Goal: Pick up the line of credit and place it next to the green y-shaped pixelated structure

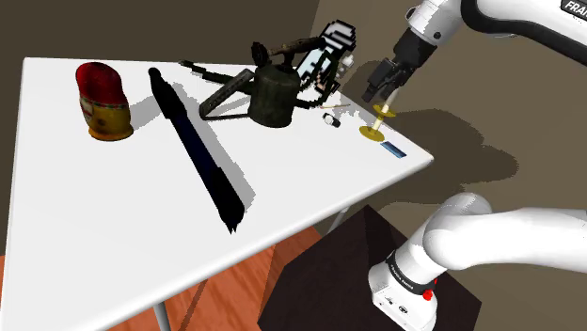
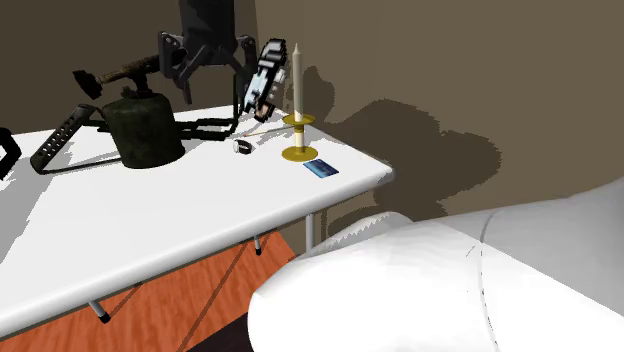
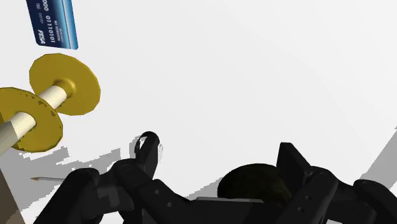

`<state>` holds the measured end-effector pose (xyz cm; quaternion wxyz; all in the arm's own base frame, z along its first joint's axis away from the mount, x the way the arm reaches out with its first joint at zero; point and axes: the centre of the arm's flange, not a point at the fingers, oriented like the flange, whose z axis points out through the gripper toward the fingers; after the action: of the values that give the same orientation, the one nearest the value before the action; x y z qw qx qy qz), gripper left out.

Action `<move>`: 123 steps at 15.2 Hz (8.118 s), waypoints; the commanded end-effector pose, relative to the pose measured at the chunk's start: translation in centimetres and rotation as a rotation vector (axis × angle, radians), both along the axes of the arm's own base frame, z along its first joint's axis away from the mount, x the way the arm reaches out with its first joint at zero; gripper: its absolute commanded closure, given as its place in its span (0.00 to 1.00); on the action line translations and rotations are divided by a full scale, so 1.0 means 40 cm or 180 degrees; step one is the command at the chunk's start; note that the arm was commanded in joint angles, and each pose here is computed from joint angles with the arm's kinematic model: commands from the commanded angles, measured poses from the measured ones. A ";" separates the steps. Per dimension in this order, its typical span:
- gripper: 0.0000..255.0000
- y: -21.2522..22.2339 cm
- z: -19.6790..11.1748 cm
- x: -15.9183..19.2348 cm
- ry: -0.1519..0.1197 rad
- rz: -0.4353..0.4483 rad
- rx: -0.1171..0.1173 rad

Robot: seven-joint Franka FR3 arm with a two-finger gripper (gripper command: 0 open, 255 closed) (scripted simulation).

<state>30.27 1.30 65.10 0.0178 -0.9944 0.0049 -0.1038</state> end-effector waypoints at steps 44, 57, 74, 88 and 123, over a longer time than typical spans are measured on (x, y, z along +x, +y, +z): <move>1.00 -0.463 -0.467 -0.226 -0.1190 -0.0251 -0.0177; 1.00 -0.463 -0.309 -0.226 -0.1190 -0.0252 -0.0177; 1.00 -0.463 -0.084 -0.226 -0.1190 -0.0252 -0.0177; 1.00 -0.463 0.101 -0.226 -0.1190 -0.0252 -0.0177; 1.00 0.456 0.164 0.141 -0.1190 -0.0252 -0.0177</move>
<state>35.16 18.04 71.56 -0.0144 -0.9570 0.0374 -0.2874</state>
